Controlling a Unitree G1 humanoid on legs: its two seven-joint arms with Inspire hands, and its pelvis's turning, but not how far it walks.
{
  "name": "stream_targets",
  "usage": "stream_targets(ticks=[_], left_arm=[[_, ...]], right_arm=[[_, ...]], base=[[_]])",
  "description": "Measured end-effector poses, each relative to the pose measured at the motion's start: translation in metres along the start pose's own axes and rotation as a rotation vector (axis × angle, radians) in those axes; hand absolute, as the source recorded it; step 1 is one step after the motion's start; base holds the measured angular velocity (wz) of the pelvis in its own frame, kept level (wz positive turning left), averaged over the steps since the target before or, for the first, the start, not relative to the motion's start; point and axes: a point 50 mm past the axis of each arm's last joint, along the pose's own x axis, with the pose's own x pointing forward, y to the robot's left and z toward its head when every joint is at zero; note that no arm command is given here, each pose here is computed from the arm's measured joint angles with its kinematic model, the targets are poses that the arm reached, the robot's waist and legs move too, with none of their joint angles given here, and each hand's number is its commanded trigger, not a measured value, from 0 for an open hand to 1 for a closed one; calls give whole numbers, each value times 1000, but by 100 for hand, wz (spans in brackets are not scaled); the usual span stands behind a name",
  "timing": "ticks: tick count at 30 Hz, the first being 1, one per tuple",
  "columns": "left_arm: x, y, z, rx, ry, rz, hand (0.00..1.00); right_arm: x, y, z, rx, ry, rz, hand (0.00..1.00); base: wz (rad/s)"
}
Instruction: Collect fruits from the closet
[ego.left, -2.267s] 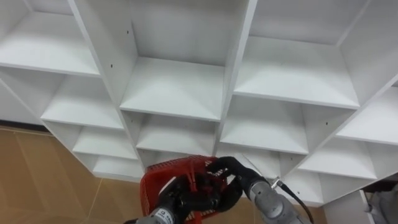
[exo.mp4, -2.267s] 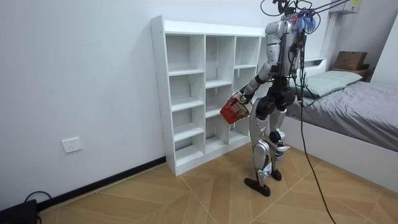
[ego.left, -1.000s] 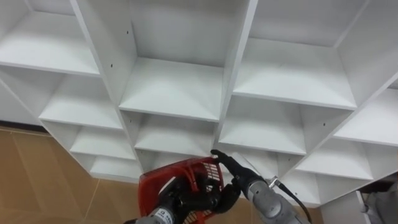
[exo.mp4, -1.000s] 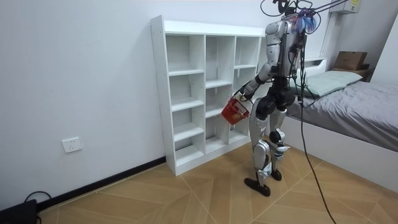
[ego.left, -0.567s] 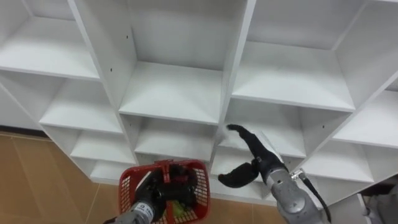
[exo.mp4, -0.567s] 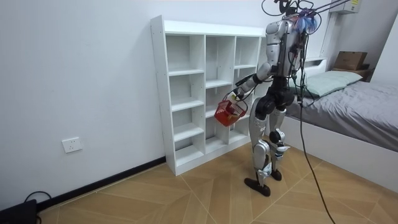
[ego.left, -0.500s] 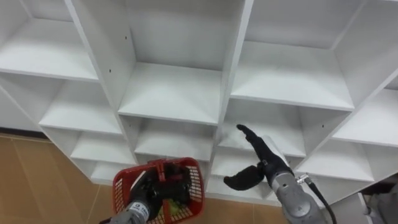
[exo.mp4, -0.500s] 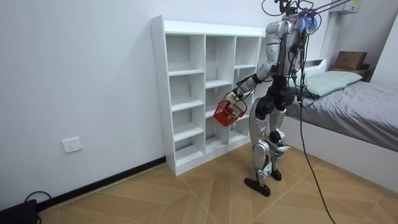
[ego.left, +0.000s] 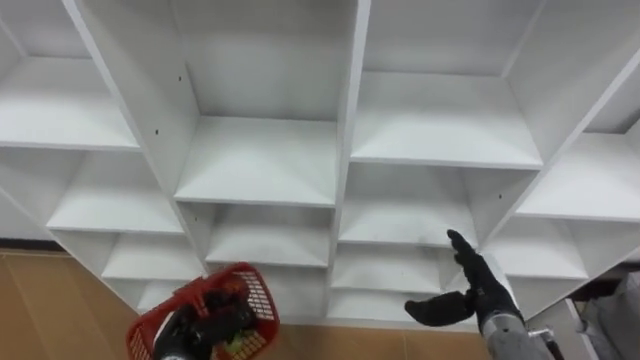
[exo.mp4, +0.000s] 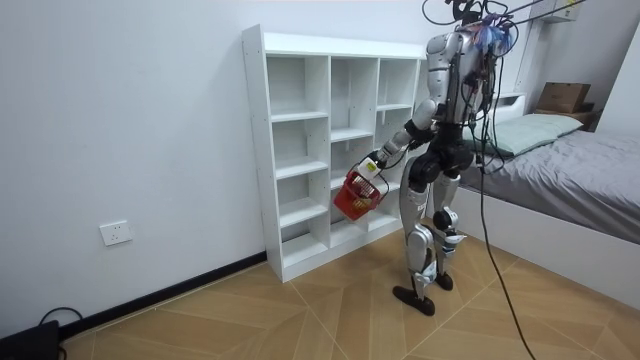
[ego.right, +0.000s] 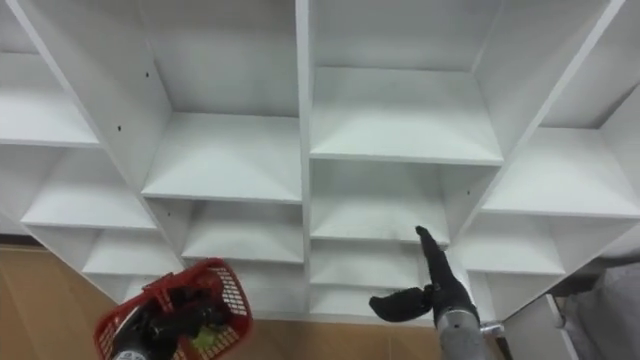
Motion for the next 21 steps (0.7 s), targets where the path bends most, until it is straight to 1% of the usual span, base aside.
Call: stream_targets(ticks=[4, 5, 8, 10, 11, 13, 18, 21], left_arm=[[-4, 9, -8, -9, 23, 44, 100], [-5, 13, -12, -15, 38, 67, 100], [-6, 24, -19, -31, 61, 127, 100], [-9, 33, -30, -38, 95, 172, 100], [-10, 36, -34, -40, 108, 183, 100], [-19, 47, -50, -26, 161, 225, 100], [-32, 67, -71, 8, 234, 325, 100], [-39, 73, -84, 16, 292, 358, 100]], right_arm=[[-4, -5, -19, 94, 68, -31, 0], [-7, -4, -29, 124, 110, -37, 0], [-13, -5, -50, 239, 204, -79, 0], [-19, -9, -68, 341, 281, -129, 0], [-20, -10, -71, 364, 295, -141, 0], [-29, -15, -87, 436, 352, -186, 0], [-50, -16, -124, 558, 521, -269, 0], [-66, -13, -144, 592, 613, -287, 0]], base=[[0], [0], [0], [0], [-4], [-5], [-3], [-2]])
